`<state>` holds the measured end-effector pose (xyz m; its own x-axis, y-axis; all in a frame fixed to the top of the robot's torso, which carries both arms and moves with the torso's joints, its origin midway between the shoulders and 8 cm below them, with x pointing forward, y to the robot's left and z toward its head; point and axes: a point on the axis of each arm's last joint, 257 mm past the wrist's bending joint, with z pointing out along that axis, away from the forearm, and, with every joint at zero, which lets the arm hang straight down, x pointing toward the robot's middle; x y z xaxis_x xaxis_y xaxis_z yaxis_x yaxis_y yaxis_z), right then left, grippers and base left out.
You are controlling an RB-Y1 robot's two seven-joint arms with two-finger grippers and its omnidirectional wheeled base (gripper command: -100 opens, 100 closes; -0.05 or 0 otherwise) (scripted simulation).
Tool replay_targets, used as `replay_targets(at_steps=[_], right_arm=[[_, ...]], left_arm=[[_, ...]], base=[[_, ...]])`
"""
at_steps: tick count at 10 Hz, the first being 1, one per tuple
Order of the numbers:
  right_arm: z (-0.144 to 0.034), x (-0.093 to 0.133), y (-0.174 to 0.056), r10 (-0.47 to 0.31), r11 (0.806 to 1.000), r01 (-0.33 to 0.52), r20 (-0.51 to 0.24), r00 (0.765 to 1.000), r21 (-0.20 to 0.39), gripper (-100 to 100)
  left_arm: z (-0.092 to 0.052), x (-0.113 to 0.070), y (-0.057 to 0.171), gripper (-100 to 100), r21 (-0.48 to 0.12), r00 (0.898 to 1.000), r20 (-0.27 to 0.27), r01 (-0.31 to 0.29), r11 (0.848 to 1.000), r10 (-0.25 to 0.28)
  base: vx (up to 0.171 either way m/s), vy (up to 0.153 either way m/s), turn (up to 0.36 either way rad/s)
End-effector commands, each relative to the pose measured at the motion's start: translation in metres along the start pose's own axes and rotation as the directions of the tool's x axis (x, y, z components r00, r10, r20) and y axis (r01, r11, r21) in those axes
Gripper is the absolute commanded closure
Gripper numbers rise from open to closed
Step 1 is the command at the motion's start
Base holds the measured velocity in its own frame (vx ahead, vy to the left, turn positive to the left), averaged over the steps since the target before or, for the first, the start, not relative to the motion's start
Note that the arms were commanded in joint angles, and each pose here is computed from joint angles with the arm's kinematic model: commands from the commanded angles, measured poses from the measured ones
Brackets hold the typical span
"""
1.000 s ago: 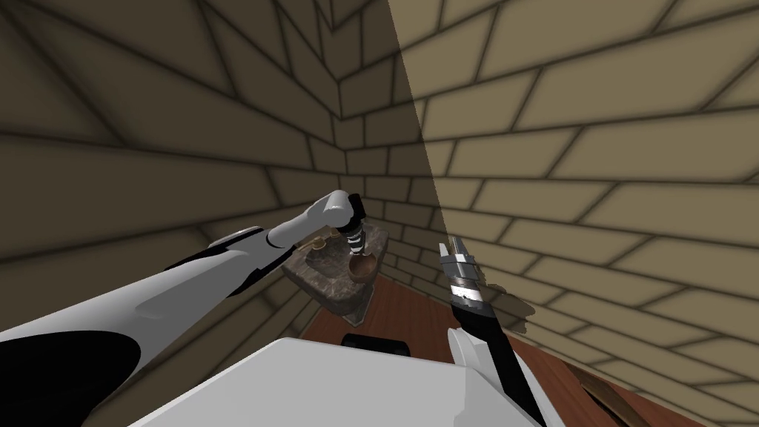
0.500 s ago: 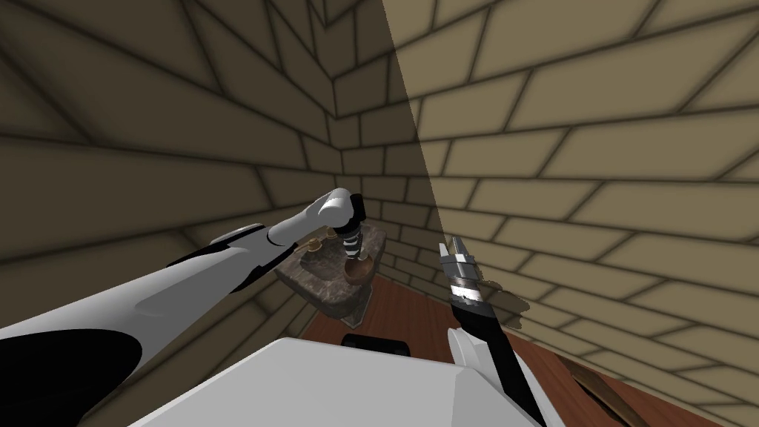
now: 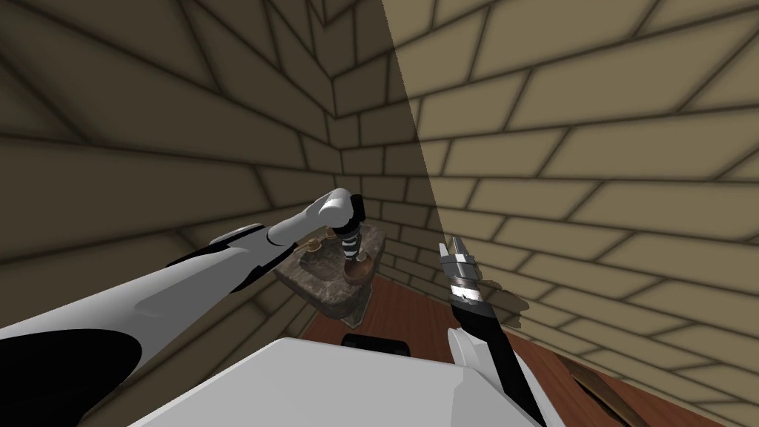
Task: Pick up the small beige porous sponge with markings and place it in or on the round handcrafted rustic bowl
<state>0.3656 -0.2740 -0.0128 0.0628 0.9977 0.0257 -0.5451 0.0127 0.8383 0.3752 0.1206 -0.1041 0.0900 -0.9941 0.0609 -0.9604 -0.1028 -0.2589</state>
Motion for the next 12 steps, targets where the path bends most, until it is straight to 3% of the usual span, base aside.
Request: replay_targets(at_steps=[1,2,3,4,12], right_arm=[[0.0,0.0,0.0,0.0,1.0,0.0,0.0,1.0,0.0,0],[0.0,0.0,0.0,0.0,1.0,0.0,0.0,1.0,0.0,0],[0.0,0.0,0.0,0.0,1.0,0.0,0.0,1.0,0.0,0],[0.0,0.0,0.0,0.0,1.0,0.0,0.0,1.0,0.0,0],[0.0,0.0,0.0,0.0,1.0,0.0,0.0,1.0,0.0,0]], left_arm=[[0.0,0.0,0.0,-100,0.0,1.0,0.0,0.0,1.0,0.0],[0.0,0.0,0.0,-100,0.0,1.0,0.0,0.0,1.0,0.0],[0.0,0.0,0.0,0,0.0,1.0,0.0,0.0,1.0,0.0],[-0.007,0.0,0.002,-100,0.0,1.0,-0.003,-0.001,1.0,0.001],[-0.061,-0.003,0.024,-100,0.005,1.0,-0.007,-0.01,1.0,0.01]], base=[[0.0,0.0,0.0],[0.0,0.0,0.0],[0.0,0.0,0.0],[0.016,-0.004,0.006],[0.041,-0.007,0.011]])
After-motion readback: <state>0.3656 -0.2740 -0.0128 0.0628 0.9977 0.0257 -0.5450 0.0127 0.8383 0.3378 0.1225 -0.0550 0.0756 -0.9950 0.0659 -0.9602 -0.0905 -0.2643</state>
